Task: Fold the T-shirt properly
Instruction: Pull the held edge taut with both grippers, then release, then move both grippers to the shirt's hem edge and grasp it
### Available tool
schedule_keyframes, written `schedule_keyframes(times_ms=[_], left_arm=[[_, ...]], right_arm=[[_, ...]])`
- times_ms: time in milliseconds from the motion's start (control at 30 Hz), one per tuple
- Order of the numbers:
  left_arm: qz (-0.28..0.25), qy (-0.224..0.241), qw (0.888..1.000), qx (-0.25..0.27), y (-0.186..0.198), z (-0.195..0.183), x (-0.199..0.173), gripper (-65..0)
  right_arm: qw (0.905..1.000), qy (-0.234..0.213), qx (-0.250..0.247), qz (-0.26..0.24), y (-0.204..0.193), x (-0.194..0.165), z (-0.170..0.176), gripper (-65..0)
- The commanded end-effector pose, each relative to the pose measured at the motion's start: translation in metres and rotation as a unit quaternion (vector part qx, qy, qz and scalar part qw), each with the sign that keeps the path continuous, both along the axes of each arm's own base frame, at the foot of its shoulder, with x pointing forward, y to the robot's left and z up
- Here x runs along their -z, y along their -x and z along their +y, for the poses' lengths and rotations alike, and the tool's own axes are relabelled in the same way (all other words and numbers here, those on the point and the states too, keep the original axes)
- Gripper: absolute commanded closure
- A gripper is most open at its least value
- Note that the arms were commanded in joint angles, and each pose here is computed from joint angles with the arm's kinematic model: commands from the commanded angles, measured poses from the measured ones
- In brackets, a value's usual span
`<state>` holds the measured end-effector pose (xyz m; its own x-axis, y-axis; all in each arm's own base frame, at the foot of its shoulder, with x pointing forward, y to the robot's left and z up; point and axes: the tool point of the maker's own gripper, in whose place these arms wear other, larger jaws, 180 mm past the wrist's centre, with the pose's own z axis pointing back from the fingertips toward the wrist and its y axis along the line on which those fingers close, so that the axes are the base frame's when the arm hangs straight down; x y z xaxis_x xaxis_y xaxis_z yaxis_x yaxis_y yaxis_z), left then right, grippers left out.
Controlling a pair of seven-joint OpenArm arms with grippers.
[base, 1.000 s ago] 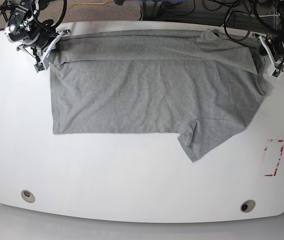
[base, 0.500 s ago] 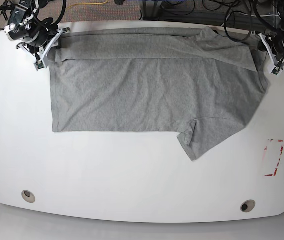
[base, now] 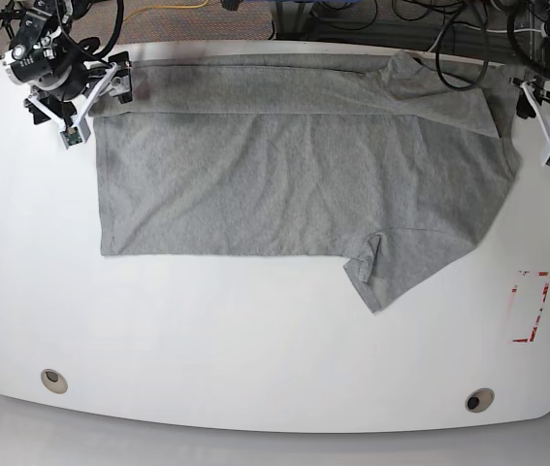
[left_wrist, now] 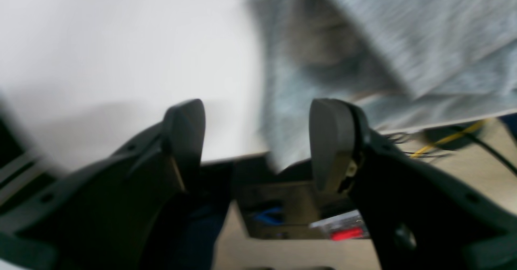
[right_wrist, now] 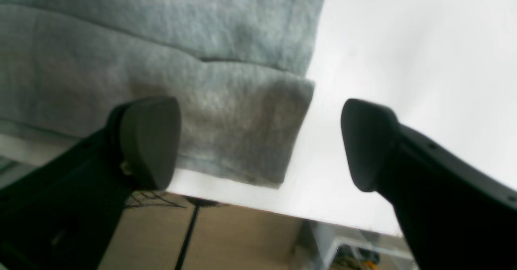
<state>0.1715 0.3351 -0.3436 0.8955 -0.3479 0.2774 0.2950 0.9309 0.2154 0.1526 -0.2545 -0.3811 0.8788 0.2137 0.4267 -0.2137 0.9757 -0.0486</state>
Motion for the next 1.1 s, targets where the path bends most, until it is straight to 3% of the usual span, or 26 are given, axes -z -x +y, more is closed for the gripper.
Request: schedule_keyframes(times_ms=[0, 200, 467, 867, 1067], left_arm=[[-0.056, 0.008, 0.998, 0.018, -0.029, -0.006, -0.024, -38.2], [-0.136, 0.001, 0.991, -0.001, -0.071, 0.005, -0.061, -38.2], [-0.184, -0.003, 0.983, -0.032, -0.107, 0.012, -0.081, -38.2], [-0.147, 0.013, 0.986, -0.072, -0.137, 0.029, -0.06, -38.2], [-0.16, 0.025, 0.984, -0.07, -0.144, 0.026, -0.057, -38.2]], right_arm=[[0.999, -0.001, -0.008, -0.044, -0.025, -0.018, -0.004, -59.6], [0.9962, -0.012, 0.0, -0.086, -0.064, -0.029, -0.005, -59.6], [0.9925, -0.023, 0.024, -0.118, -0.117, -0.036, -0.016, -59.6], [0.9833, -0.094, 0.06, -0.144, -0.189, -0.022, -0.019, -59.6], [0.9775, -0.129, 0.074, -0.15, -0.209, -0.01, -0.018, -59.6]])
